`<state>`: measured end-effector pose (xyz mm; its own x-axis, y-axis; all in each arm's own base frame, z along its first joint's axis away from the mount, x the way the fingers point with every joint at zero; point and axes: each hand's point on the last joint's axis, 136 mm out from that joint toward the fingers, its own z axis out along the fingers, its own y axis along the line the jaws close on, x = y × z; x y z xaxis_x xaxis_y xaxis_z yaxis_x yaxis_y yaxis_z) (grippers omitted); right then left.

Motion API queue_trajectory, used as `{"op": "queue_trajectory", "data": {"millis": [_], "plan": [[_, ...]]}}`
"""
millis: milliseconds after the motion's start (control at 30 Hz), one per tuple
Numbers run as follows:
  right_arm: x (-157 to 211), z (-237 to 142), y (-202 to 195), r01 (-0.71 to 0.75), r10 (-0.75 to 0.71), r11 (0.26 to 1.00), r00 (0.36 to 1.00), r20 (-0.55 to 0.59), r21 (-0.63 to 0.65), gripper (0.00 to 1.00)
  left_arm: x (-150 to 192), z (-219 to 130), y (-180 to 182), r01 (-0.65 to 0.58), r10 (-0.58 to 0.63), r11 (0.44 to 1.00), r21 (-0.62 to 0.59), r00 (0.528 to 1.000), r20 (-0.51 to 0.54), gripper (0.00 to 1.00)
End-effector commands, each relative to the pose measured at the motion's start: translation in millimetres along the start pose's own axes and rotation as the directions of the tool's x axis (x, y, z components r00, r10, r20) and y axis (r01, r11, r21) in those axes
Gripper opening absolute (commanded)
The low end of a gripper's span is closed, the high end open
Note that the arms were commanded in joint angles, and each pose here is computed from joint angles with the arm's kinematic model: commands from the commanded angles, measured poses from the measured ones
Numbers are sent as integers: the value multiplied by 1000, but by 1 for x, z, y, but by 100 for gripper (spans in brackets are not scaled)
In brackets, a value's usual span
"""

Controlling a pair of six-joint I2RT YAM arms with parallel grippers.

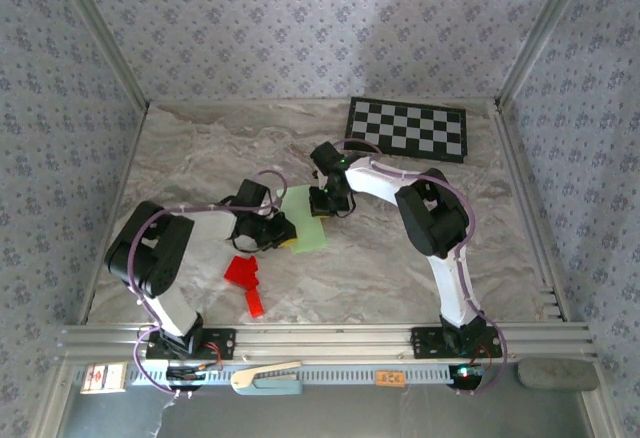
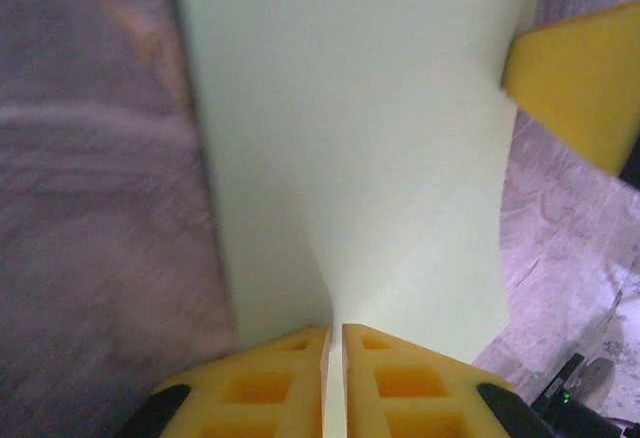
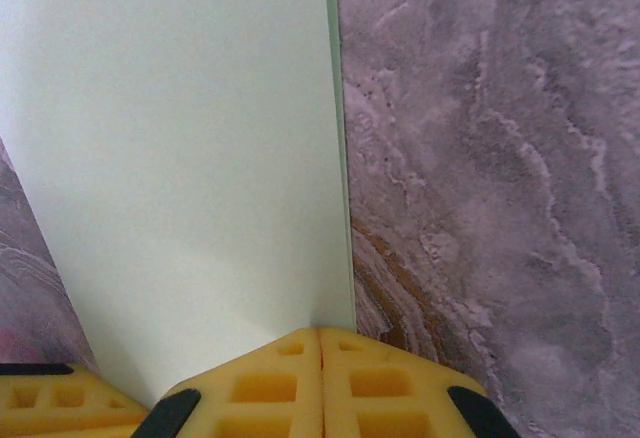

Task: Fold a paper plane with a square sheet of paper (pick it up from the middle)
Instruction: First fold the square sheet of paper in half at the center of the table, then move the square sheet of paper to the center of the table.

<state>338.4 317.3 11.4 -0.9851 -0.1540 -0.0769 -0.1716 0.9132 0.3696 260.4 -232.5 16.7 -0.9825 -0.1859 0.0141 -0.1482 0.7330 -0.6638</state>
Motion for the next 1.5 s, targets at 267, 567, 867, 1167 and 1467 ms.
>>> {"op": "queue_trajectory", "data": {"millis": [267,567,867,1167,1467], "plan": [[70,49,-89,-54,127,947,969,-212,318,7,-10,-34,-35,2,-8,998,68,996,93,15],[70,49,-89,-56,129,946,969,-212,319,7,5,8,-30,-9,9,1000,6,1000,-21,15],[71,48,-90,-62,136,947,967,-217,316,7,44,15,42,48,-67,980,-195,993,-96,14],[72,48,-91,-69,144,945,966,-215,320,7,68,-8,61,30,-56,968,-249,993,-101,14],[61,33,-80,-90,140,954,977,-159,287,7,11,-44,-17,-57,62,991,-120,998,34,15]]}}
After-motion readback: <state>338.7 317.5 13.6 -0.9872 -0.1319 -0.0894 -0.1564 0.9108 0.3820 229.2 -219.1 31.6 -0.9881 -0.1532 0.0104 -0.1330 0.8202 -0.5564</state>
